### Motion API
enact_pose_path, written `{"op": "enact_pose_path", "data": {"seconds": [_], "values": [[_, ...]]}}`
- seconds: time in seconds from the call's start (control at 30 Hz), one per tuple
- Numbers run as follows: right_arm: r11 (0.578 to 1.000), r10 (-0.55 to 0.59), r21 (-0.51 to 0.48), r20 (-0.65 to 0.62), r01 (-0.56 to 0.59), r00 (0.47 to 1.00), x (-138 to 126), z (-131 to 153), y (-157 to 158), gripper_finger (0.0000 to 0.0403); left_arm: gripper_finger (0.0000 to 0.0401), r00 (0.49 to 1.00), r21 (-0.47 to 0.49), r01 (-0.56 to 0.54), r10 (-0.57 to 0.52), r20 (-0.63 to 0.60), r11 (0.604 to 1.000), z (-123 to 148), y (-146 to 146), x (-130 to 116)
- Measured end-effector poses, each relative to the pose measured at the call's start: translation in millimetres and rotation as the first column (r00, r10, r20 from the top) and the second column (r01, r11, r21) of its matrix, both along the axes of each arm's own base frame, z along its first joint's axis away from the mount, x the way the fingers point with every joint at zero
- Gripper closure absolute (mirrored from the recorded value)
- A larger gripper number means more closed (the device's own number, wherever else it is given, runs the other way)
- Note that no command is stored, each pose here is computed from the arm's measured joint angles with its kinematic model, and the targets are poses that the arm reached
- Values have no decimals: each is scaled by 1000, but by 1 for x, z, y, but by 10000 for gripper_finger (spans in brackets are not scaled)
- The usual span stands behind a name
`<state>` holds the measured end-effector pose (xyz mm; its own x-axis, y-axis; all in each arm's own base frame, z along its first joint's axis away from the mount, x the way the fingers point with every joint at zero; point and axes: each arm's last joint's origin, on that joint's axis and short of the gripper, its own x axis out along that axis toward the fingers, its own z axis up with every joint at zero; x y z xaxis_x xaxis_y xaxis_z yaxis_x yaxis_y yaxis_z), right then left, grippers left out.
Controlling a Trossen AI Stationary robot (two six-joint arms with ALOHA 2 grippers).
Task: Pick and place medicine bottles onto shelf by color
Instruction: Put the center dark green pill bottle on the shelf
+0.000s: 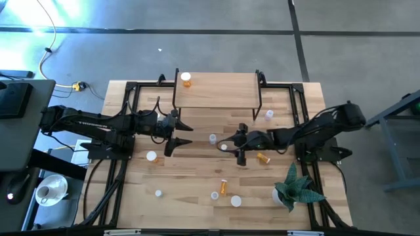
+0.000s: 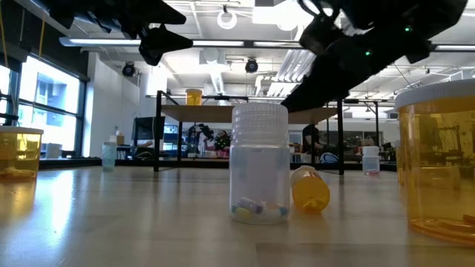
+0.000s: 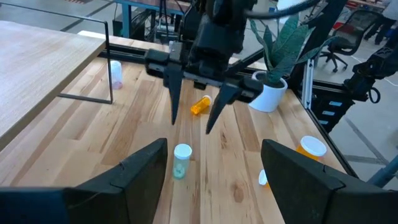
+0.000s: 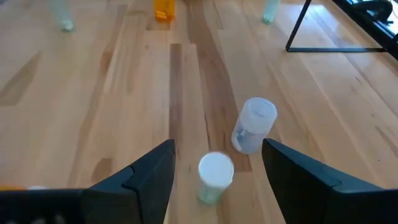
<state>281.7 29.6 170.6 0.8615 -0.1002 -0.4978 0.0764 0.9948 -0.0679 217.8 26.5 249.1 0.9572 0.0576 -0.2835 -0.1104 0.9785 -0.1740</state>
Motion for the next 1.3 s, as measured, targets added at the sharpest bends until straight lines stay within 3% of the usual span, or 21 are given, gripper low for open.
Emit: {"op": "enact_pose_path", "data": {"seconds": [0.3, 1.3], "values": [[999, 4, 52, -65, -1, 998, 19, -16, -7, 171, 151, 1000, 0, 0, 0, 0, 1000, 0, 0, 0], [994, 26, 111, -123, -12, 992, 20, -31, -8, 171, 151, 1000, 0, 0, 0, -8, 1000, -1, 0, 0]]}}
